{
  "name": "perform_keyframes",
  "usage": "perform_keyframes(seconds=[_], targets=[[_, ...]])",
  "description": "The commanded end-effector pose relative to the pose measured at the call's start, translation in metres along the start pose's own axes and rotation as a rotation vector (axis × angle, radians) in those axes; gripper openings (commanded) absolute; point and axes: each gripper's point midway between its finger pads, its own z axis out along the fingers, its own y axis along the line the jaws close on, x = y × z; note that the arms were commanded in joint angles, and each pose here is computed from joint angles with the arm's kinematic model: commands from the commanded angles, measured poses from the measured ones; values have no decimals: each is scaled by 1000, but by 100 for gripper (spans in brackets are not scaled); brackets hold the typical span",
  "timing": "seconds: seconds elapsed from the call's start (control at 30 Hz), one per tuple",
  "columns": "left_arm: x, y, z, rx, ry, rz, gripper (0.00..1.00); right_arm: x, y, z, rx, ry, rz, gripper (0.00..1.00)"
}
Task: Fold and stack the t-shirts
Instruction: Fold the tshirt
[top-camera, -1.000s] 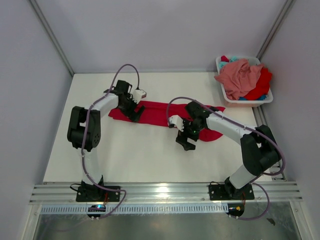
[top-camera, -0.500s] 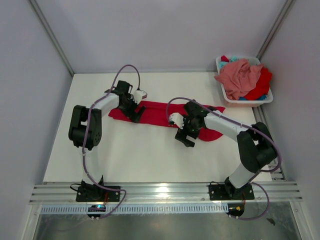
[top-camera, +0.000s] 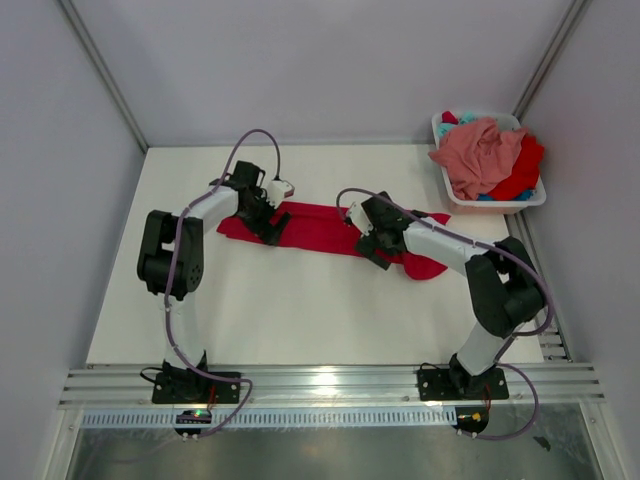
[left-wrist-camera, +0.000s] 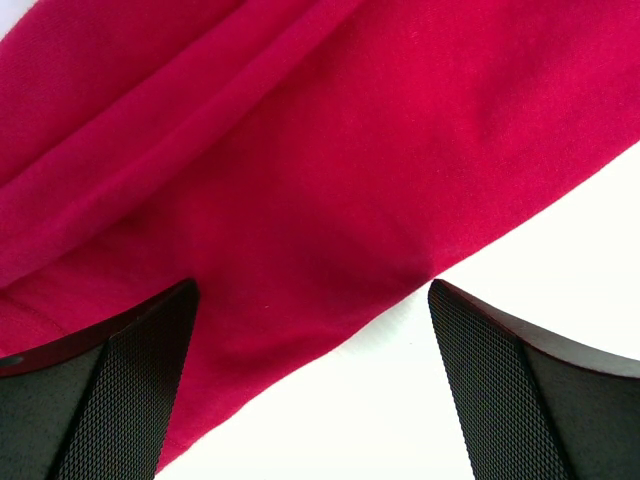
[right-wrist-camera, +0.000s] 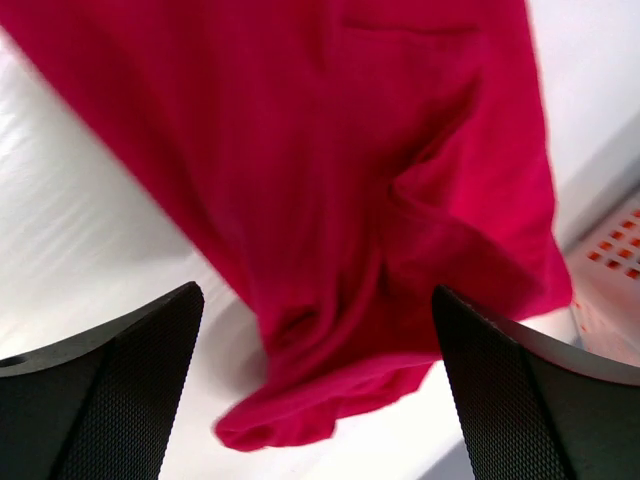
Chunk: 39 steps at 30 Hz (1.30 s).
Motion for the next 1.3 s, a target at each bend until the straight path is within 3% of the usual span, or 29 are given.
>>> perform_keyframes(seconds=[0.0, 0.27, 0.83, 1.27], targets=[[-6, 4, 5, -5, -19, 27, 99, -3, -49, -5, 237, 56, 87, 99], [-5, 2, 0, -11, -22, 38, 99, 36, -73, 10, 265, 192, 171, 100], [-2, 0, -1, -6, -20, 42, 99, 44, -109, -20, 404, 196, 182, 99], [5, 2, -2, -25, -1, 53, 99, 84, -127, -26, 423, 361, 132, 99]])
